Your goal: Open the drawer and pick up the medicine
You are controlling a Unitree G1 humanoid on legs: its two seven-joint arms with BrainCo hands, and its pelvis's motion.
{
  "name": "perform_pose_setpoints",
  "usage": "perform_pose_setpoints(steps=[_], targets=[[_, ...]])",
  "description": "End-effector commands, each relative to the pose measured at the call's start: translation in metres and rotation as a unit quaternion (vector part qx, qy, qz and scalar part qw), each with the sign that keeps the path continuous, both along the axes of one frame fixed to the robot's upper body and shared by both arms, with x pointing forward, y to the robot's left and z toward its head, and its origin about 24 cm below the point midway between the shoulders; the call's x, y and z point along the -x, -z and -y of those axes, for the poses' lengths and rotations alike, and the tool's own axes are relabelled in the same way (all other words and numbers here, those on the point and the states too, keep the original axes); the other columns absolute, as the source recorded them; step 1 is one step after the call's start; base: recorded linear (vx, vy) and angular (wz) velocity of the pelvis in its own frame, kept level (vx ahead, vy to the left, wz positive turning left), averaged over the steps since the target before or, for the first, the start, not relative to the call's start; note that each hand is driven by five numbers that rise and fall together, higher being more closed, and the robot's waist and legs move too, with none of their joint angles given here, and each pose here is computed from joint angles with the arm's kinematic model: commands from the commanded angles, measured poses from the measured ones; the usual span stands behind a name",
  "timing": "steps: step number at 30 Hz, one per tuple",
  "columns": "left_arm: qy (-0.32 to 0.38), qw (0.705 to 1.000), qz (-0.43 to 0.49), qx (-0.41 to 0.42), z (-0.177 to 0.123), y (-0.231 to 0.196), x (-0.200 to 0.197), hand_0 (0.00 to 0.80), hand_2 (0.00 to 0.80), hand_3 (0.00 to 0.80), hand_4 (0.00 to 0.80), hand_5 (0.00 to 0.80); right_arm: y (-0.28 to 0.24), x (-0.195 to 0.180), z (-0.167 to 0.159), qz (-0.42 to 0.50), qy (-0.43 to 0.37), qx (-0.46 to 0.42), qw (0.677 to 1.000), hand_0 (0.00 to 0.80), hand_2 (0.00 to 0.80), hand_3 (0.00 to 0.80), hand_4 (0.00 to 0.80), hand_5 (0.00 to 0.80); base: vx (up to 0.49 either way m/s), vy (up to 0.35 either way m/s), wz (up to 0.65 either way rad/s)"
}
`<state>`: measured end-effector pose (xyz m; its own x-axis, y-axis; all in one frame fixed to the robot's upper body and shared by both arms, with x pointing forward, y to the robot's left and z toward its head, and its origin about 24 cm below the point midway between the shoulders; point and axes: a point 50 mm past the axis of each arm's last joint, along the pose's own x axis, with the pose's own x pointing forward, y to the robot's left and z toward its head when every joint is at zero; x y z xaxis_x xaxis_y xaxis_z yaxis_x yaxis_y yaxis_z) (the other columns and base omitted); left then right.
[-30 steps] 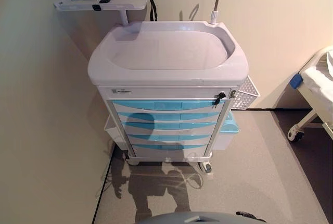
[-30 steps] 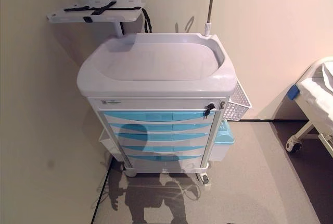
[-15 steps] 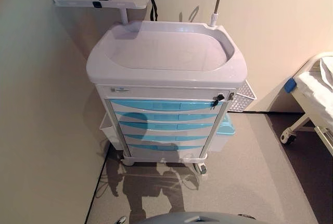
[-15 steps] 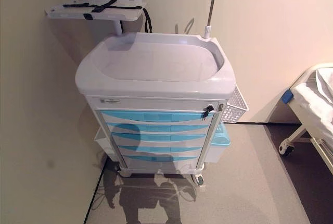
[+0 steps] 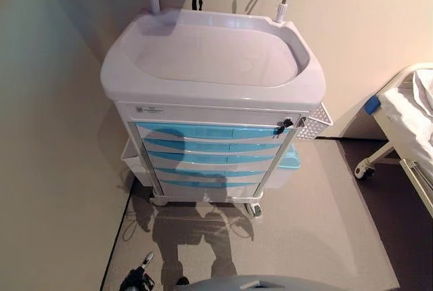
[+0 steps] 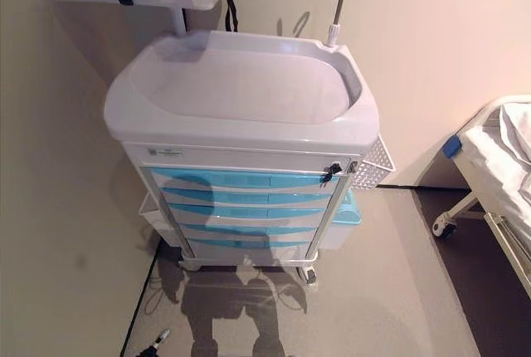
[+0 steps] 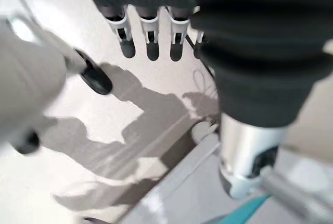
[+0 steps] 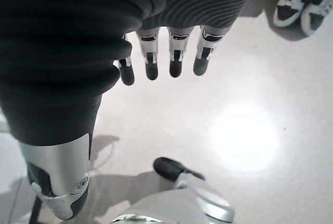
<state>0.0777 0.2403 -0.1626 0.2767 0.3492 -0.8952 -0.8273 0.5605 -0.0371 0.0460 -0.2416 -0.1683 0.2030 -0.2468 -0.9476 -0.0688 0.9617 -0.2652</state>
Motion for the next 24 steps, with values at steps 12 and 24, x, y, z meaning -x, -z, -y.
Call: perform_pose_setpoints(steps=[12,24], targets=[[-0.026,0.961,0.269,0.049,0.042,-0.063,-0.161,0.000,0.000,0.000,0.000,0.000,-0.021,-0.095,-0.004,0.127,-0.023,0.011,0.992,0.000,0.000,0.000,0.000,0.000,-0.147,0.031,-0.12],[-0.014,0.904,0.415,0.102,0.084,-0.135,-0.239,0.000,0.000,0.000,0.000,0.000,-0.038,-0.132,0.003,0.185,-0.012,0.025,0.982,0.000,0.000,0.000,0.000,0.000,-0.119,0.056,-0.01]])
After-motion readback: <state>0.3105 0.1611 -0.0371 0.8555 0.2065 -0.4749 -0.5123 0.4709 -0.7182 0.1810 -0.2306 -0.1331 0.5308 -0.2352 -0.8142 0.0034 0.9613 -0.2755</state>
